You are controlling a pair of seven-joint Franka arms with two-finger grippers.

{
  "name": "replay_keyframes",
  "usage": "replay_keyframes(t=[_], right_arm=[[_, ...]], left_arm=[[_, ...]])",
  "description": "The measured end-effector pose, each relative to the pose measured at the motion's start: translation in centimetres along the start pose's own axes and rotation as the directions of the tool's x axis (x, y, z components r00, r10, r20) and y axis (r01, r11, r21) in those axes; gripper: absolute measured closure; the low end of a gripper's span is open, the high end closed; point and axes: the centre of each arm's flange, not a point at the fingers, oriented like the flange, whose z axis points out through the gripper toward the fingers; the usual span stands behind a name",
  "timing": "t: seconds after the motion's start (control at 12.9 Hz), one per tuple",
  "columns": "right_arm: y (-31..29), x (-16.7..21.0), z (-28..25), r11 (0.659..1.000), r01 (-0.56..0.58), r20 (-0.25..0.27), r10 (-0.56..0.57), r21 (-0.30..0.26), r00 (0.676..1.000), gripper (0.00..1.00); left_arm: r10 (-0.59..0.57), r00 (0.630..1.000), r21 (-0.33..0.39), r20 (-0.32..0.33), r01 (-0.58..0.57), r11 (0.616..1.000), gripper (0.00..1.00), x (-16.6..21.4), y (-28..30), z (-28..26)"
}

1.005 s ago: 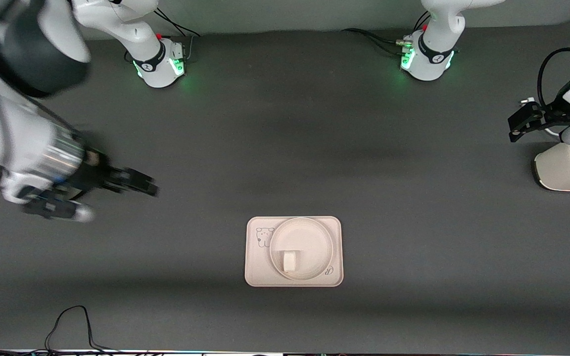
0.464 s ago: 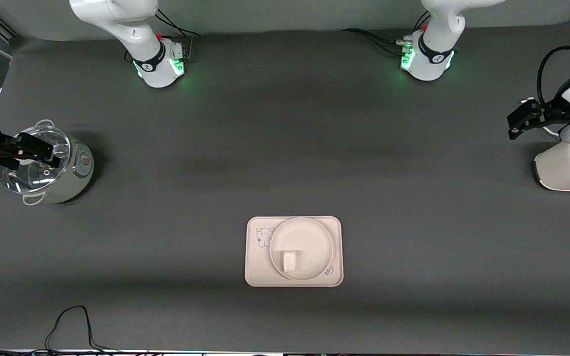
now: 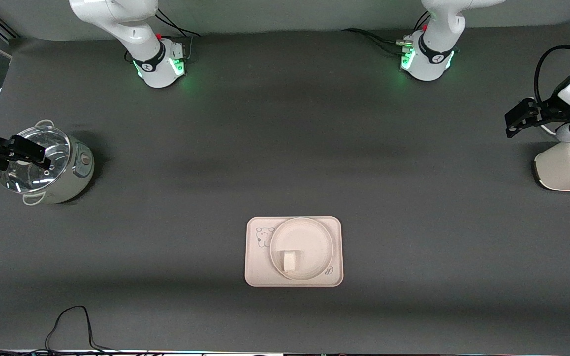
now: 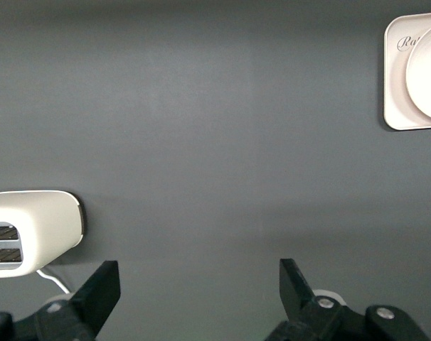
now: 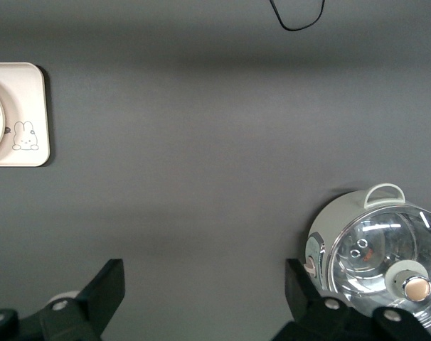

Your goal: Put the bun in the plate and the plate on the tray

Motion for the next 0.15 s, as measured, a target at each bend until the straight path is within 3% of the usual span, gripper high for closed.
replay_keyframes(t=[0.15], right_arm=[[0.07,0.00,0.00,1.000,0.000,0.000,0.000,-0.006,1.000,0.00]], left_arm=[[0.000,1.000,0.000,0.000,0.000,1.000,0.00,0.00,-0.01,0.00]])
